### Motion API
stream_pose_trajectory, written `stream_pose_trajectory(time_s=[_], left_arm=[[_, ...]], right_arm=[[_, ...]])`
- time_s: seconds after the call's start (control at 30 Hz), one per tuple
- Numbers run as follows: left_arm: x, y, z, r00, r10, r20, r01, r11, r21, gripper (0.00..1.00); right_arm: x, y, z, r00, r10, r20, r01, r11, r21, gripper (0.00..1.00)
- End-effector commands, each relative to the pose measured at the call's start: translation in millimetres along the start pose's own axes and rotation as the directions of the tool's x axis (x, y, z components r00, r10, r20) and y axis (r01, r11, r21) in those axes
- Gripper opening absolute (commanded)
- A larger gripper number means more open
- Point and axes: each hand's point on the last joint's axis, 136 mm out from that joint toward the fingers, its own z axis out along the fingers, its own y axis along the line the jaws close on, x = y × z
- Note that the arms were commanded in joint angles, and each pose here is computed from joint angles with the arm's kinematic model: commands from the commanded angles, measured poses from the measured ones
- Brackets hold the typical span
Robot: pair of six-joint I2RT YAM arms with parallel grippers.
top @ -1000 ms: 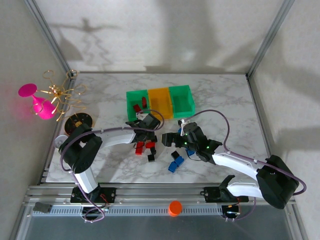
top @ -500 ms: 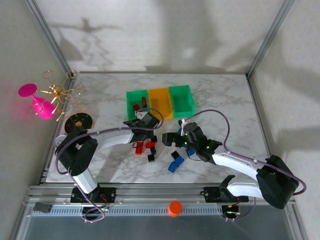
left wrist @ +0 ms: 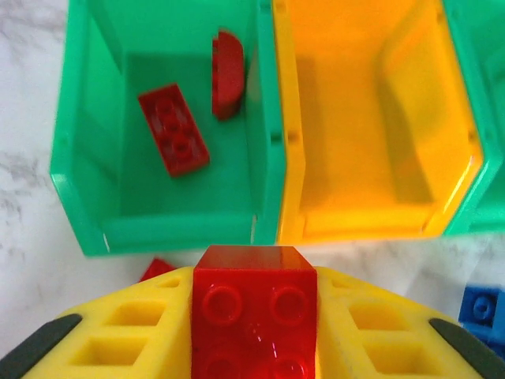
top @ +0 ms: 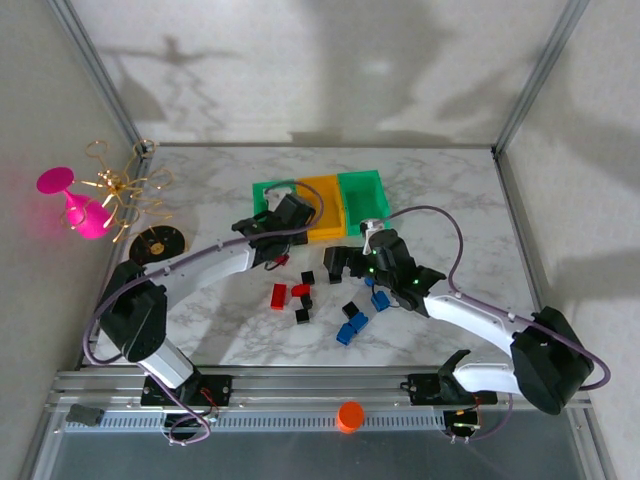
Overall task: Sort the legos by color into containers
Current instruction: Pick up the lego from the center of the table, then place the lego in the container.
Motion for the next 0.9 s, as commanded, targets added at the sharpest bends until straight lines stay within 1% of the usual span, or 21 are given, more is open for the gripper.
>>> stream_pose_trajectory(time_s=[0.0,0.2,0.27,0.33,0.5,0.63,0.73,0.87], left_arm=[[-17,14,18,1.000,0.021,0.016,-0.019,0.996,-0.093,0.32],[-44,15,48,0.999,0.025,0.029,-0.020,0.991,-0.135,0.33],[-53,20,60,0.999,0.024,0.031,-0.018,0.987,-0.161,0.33],[-58,25,74,0.999,0.021,0.030,-0.015,0.983,-0.182,0.33],[-71,33,107,1.000,-0.005,0.018,0.009,0.980,-0.197,0.33],[-73,36,127,1.000,-0.001,-0.003,0.001,0.972,-0.235,0.33],[-71,33,135,1.000,-0.002,-0.002,0.002,0.974,-0.226,0.34],[-72,36,138,1.000,0.006,-0.003,-0.006,0.968,-0.251,0.36]], right_arm=[[-15,5,4,0.999,0.018,0.027,-0.017,1.000,-0.016,0.99],[-20,0,7,0.999,0.009,0.038,-0.009,1.000,-0.013,0.99],[-19,1,9,0.999,0.005,0.035,-0.005,1.000,-0.017,0.99],[-24,-9,11,0.999,0.016,0.043,-0.016,1.000,0.002,0.99],[-22,-16,15,0.999,0.021,0.036,-0.021,1.000,0.011,0.99],[-19,-21,18,0.999,0.029,0.031,-0.029,0.999,0.019,0.99],[-17,-23,19,0.999,0.030,0.026,-0.031,0.999,0.025,0.99],[-19,-24,18,0.999,0.027,0.029,-0.028,0.999,0.029,0.99]])
